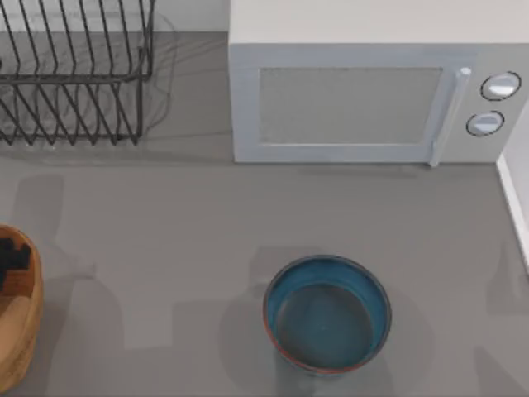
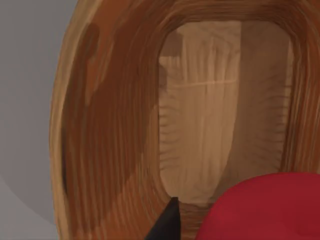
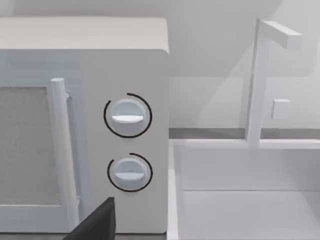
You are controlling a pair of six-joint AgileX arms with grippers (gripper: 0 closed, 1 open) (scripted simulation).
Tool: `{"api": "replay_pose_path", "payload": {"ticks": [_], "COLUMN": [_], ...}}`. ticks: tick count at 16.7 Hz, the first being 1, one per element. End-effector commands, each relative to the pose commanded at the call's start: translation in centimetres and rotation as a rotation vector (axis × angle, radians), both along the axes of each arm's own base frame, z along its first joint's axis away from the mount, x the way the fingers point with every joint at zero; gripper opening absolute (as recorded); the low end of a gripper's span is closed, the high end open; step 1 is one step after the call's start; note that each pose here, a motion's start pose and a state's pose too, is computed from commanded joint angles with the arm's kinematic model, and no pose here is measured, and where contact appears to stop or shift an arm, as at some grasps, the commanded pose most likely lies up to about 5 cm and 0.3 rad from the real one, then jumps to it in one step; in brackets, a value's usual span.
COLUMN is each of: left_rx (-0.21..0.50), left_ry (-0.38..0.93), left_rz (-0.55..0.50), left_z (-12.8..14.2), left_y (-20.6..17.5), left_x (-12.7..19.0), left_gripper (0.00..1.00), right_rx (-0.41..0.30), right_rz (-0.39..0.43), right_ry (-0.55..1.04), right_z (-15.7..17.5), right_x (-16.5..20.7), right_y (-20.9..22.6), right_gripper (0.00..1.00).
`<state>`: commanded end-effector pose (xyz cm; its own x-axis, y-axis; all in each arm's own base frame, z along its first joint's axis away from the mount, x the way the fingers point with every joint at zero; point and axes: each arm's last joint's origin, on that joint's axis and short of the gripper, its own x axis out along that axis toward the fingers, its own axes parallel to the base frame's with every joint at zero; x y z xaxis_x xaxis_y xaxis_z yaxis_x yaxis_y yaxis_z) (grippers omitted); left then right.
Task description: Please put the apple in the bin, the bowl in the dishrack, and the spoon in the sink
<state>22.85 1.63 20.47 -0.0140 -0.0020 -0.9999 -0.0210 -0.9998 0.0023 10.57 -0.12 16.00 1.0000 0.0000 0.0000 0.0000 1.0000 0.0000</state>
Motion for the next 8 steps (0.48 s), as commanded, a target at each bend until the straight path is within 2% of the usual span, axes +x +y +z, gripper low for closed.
{"api": "replay_pose_path", "payload": {"ticks": [2,8], "left_rx": [0.000,0.000], "left_ry": [0.000,0.000], "left_rz": [0.000,0.000], "left_z": [0.00,0.00], "left_y": [0.00,0.00], "left_x": [0.00,0.00], "left_gripper": [0.00,0.45], "right_rx": [0.000,0.000], "right_rz": [0.000,0.000], "right_ry": [0.000,0.000], "right_z": [0.00,0.00], "right_x": [0.00,0.00], "right_y": [0.00,0.00], "right_gripper": [1.00,1.00]}}
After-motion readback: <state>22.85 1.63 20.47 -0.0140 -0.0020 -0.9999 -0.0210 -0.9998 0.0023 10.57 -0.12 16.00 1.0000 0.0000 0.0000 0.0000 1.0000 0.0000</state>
